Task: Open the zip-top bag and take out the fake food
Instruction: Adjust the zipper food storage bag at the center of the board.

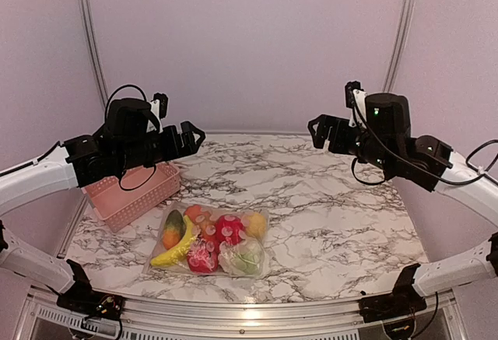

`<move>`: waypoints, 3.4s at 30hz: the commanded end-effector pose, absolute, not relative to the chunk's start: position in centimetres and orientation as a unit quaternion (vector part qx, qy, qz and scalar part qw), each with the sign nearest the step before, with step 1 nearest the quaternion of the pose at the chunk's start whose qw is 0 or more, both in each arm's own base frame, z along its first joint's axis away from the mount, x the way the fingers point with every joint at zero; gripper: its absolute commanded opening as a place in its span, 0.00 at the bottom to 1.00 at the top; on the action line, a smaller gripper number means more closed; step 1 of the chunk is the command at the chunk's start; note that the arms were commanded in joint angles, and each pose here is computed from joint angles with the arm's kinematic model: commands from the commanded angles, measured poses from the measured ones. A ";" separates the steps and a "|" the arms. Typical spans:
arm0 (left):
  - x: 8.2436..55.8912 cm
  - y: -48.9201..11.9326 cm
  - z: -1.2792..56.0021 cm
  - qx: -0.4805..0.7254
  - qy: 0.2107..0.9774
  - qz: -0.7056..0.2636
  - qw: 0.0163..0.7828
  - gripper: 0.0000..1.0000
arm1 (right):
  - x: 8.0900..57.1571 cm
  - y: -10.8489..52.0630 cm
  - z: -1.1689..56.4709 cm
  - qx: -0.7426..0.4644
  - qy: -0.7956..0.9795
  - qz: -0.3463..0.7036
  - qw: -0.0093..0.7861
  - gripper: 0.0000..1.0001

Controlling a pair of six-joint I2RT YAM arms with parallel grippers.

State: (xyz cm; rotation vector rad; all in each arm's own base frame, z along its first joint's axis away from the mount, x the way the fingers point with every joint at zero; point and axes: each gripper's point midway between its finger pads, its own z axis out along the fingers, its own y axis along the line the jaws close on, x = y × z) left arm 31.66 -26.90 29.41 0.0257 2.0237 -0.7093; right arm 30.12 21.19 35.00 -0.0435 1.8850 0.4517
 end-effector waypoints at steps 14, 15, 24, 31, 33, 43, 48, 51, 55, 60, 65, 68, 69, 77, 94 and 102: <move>30.4 -26.8 25.2 0.013 0.852 -0.289 0.435 0.99 | 28.2 27.9 20.4 -0.103 0.880 0.248 0.392 0.99; 30.0 -26.9 24.5 0.013 0.857 -0.292 0.426 0.99 | 28.0 28.4 19.4 -0.109 0.884 0.249 0.381 0.99; 26.7 -27.1 18.3 0.016 0.892 -0.296 0.342 0.99 | 25.9 32.4 13.4 -0.161 0.893 0.299 0.297 0.99; 24.8 -23.1 14.5 -0.029 0.920 -0.231 0.316 0.99 | 24.3 34.1 12.0 -0.183 0.889 0.326 0.266 0.99; 24.1 -21.6 13.4 -0.044 0.927 -0.207 0.309 0.99 | 23.4 34.7 11.7 -0.192 0.886 0.333 0.258 0.99; 21.9 -20.8 9.2 -0.064 0.932 -0.229 0.273 0.99 | 22.6 35.6 9.8 -0.194 0.890 0.333 0.242 0.99; 21.6 -23.4 8.6 -0.061 0.924 -0.283 0.251 0.99 | 23.8 35.6 9.7 -0.183 0.895 0.319 0.252 0.99; 21.4 -25.0 8.3 -0.057 0.921 -0.302 0.241 0.99 | 24.7 35.7 9.7 -0.172 0.896 0.323 0.254 0.99; 21.5 -26.7 8.0 -0.056 0.919 -0.317 0.229 0.99 | 27.4 34.4 10.1 -0.145 0.898 0.319 0.266 0.99; 22.0 -29.5 8.6 -0.047 0.914 -0.334 0.224 0.99 | 31.0 32.1 11.1 -0.124 0.902 0.300 0.286 0.99; 22.3 -34.6 10.2 -0.018 0.902 -0.373 0.216 0.99 | 34.0 30.4 13.1 -0.120 0.904 0.280 0.299 0.99; 22.3 -38.1 10.4 -0.003 0.896 -0.395 0.205 0.99 | 34.4 29.9 15.0 -0.130 0.902 0.264 0.316 0.99; 22.3 -39.2 10.4 0.002 0.894 -0.401 0.201 0.99 | 34.2 29.6 15.3 -0.129 0.902 0.262 0.317 0.99; 23.0 -43.8 12.0 0.026 0.879 -0.428 0.206 0.99 | 31.0 27.1 16.4 -0.106 0.905 0.266 0.314 0.99; 27.5 -33.0 12.8 0.017 0.909 -0.305 0.284 0.99 | 21.7 30.0 11.5 -0.086 0.919 0.305 0.235 0.99; 28.2 -32.4 13.3 0.027 0.906 -0.309 0.288 0.99 | 22.4 31.0 9.2 -0.077 0.924 0.302 0.221 0.99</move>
